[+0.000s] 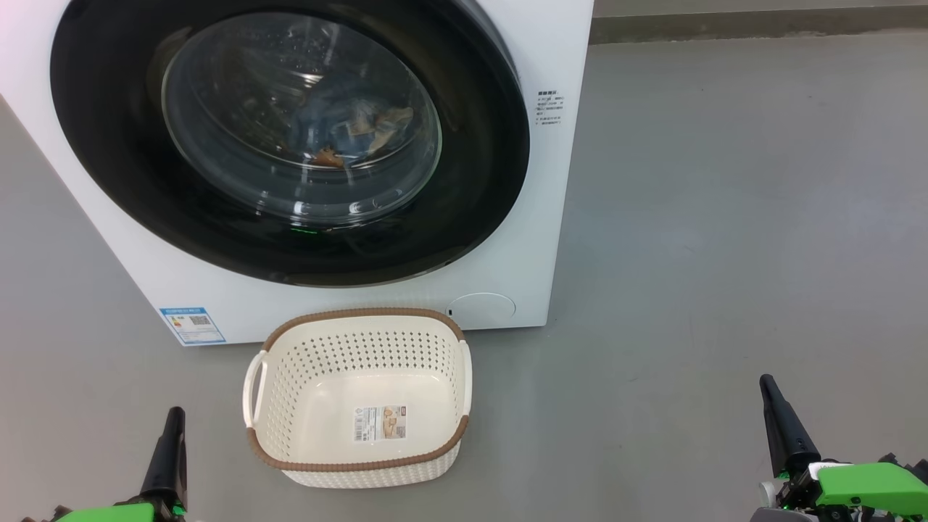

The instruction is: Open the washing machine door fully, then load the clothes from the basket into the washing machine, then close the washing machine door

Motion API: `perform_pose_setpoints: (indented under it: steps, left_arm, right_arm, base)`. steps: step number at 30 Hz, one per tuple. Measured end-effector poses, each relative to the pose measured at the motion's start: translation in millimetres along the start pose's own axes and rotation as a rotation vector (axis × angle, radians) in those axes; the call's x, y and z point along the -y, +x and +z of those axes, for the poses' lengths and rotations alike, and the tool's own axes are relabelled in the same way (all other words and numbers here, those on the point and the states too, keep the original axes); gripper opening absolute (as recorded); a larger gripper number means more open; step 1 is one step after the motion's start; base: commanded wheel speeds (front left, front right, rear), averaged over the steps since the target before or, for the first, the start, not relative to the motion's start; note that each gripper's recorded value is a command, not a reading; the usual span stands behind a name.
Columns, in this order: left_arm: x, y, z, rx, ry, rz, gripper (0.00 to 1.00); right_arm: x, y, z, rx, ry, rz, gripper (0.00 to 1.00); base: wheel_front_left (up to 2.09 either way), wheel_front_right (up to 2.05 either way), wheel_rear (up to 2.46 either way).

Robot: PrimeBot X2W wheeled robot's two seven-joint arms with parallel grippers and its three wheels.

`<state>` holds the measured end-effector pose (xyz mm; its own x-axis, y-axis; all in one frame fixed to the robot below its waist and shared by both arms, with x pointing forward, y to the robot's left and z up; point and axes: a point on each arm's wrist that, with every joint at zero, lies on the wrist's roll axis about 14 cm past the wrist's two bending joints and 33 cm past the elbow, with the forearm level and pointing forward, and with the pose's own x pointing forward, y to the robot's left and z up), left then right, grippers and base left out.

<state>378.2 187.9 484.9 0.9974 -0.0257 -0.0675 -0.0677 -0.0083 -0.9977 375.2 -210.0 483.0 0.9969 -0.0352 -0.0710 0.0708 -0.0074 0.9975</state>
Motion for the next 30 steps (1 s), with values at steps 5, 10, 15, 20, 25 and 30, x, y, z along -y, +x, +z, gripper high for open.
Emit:
perform_pose_setpoints:
  steps: [5,10,15,20,25,30]
  left_arm:
    - [0.0,0.0,0.1,0.000,-0.001,0.000,0.00]
    - [0.0,0.0,-0.5,0.000,-0.003,0.000,0.00]
    - [0.0,0.0,-0.5,0.001,-0.005,0.000,0.00]
    - [0.0,0.0,-0.2,0.002,-0.005,0.000,0.00]
    - [0.0,0.0,0.0,0.003,-0.005,0.000,0.00]
    - [0.0,-0.1,0.1,0.003,-0.005,-0.001,0.00]
  right_arm:
    - [0.0,0.0,0.2,0.001,0.000,0.000,0.00]
    - [0.0,0.0,0.3,0.001,0.000,0.000,0.00]
    - [0.0,0.0,0.3,0.001,0.000,0.000,0.00]
    - [-0.1,0.0,0.2,0.001,0.001,0.000,0.00]
    - [-0.1,0.0,0.3,0.001,0.001,0.000,0.00]
    - [-0.1,0.0,0.3,0.001,0.001,0.000,0.00]
  base:
    - [0.00,0.00,0.00]
    - [0.00,0.00,0.00]
    - [0.00,0.00,0.00]
    - [0.00,0.00,0.00]
    - [0.00,0.00,0.00]
    - [0.00,0.00,0.00]
